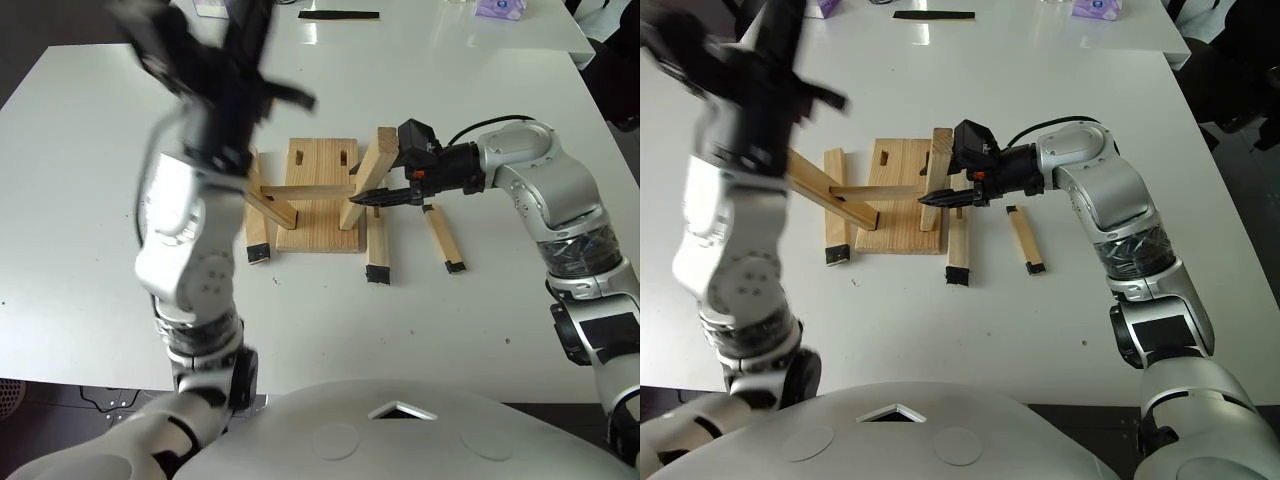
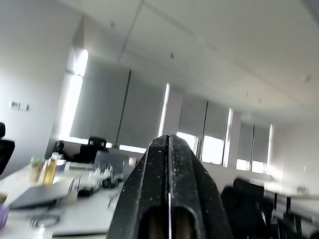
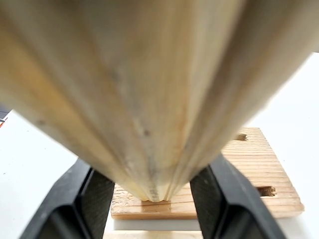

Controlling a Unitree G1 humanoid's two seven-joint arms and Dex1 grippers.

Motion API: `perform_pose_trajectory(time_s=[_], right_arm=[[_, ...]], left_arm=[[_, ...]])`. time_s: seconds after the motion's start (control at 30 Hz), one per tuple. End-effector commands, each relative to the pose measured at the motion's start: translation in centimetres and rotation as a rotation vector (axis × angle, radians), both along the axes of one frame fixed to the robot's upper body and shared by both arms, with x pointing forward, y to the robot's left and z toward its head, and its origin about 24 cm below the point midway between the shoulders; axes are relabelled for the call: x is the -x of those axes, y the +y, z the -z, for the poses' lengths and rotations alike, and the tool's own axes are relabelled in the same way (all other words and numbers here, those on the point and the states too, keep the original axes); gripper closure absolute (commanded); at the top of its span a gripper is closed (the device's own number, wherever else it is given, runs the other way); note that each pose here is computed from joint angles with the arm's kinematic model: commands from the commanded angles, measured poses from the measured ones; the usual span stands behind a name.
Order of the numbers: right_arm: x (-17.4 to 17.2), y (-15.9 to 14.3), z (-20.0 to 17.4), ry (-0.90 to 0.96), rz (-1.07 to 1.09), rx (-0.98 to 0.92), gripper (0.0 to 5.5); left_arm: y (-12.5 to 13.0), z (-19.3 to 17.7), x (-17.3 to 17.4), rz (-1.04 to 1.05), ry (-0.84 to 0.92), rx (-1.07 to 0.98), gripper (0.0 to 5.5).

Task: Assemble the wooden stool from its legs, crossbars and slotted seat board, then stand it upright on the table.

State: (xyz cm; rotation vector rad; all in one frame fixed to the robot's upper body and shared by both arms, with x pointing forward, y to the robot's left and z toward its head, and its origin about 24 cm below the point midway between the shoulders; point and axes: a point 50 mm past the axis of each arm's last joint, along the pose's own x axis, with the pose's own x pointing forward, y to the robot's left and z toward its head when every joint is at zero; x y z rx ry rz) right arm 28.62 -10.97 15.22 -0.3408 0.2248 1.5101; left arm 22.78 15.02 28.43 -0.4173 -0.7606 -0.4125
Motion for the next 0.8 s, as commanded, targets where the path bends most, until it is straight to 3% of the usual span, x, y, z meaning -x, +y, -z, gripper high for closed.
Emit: perform_pose_trajectory(time_s=[0.03,0.17,0.27,0.37,0.47,0.53,0.67,0.8], right_arm=[[0.2,-0.5,0.3,0.027,0.025,0.002,3.47],[0.4,-0.7,0.2,0.027,0.036,-0.002,3.47],[0.4,-0.7,0.2,0.027,0.031,0.002,3.47],[0.2,-0.2,0.5,0.031,0.011,0.012,3.47],[0.4,0.6,0.7,0.040,-0.044,0.031,3.47],[0.5,1.2,0.8,0.038,-0.090,0.042,3.47],[0.1,1.3,1.0,0.026,-0.100,0.061,3.47],[-0.7,0.9,1.2,0.015,-0.035,0.033,3.47]], left_arm=[[5.8,-1.8,0.5,-0.189,0.048,0.041,5.50],[10.5,3.6,0.5,-0.351,0.367,-0.204,5.50],[10.7,9.3,1.4,-0.227,0.592,-0.307,5.50],[5.7,12.4,2.2,0.076,0.650,-0.343,5.50],[-1.9,12.4,3.4,0.448,0.542,-0.340,5.50],[-4.1,12.9,3.4,0.529,0.534,-0.348,5.50],[-3.6,14.1,2.4,0.484,0.572,-0.351,5.50],[-0.4,15.4,1.4,0.301,0.636,-0.345,5.50]])
